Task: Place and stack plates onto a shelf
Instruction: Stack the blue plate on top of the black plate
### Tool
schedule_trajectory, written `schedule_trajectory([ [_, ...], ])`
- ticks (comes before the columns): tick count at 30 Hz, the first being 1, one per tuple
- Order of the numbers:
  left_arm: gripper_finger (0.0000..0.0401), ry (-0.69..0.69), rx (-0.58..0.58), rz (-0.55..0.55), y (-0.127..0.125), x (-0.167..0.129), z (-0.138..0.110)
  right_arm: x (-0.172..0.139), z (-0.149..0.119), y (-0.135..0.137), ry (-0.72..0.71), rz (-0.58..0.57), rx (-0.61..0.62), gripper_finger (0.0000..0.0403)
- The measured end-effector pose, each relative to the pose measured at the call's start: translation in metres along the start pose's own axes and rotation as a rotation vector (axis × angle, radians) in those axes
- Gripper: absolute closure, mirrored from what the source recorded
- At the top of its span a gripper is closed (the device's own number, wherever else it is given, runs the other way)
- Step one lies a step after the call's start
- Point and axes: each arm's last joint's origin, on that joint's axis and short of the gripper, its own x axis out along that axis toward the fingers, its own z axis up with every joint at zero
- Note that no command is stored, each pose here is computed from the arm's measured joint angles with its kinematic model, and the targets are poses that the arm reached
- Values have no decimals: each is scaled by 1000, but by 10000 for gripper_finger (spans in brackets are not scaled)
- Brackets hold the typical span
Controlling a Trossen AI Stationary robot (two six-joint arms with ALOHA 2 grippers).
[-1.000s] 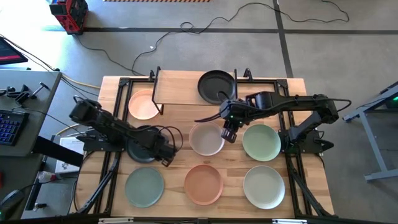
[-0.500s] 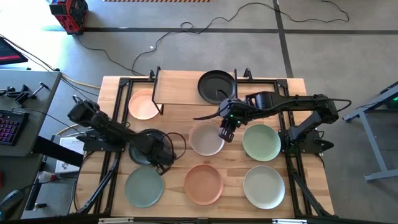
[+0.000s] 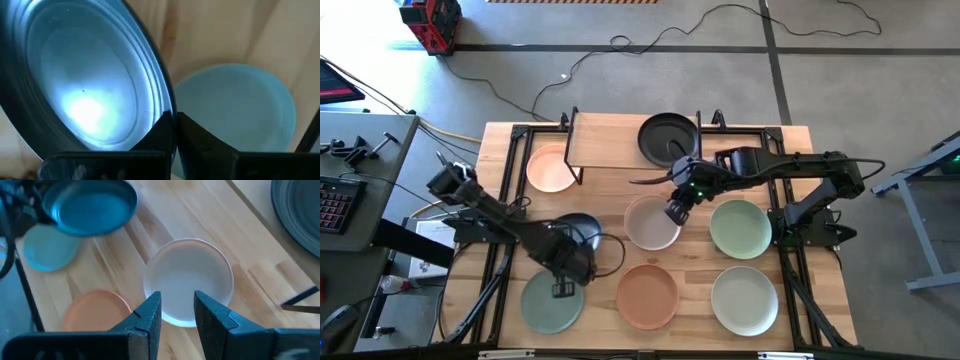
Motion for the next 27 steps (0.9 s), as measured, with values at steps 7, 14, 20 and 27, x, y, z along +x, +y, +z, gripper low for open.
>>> schedule_trajectory([
  [7,399,-68,233,51,-11,-12,-3,0,5,-2,-33,13,38,308],
  [14,399,-136,506,142,-13,-26,0,0,5,-1,-34,13,-8,288],
  [20,399,-185,740,323,-8,-32,6,0,10,-2,-88,9,84,260],
  [27,398,-174,881,525,7,-34,17,1,15,-7,-100,2,178,258],
])
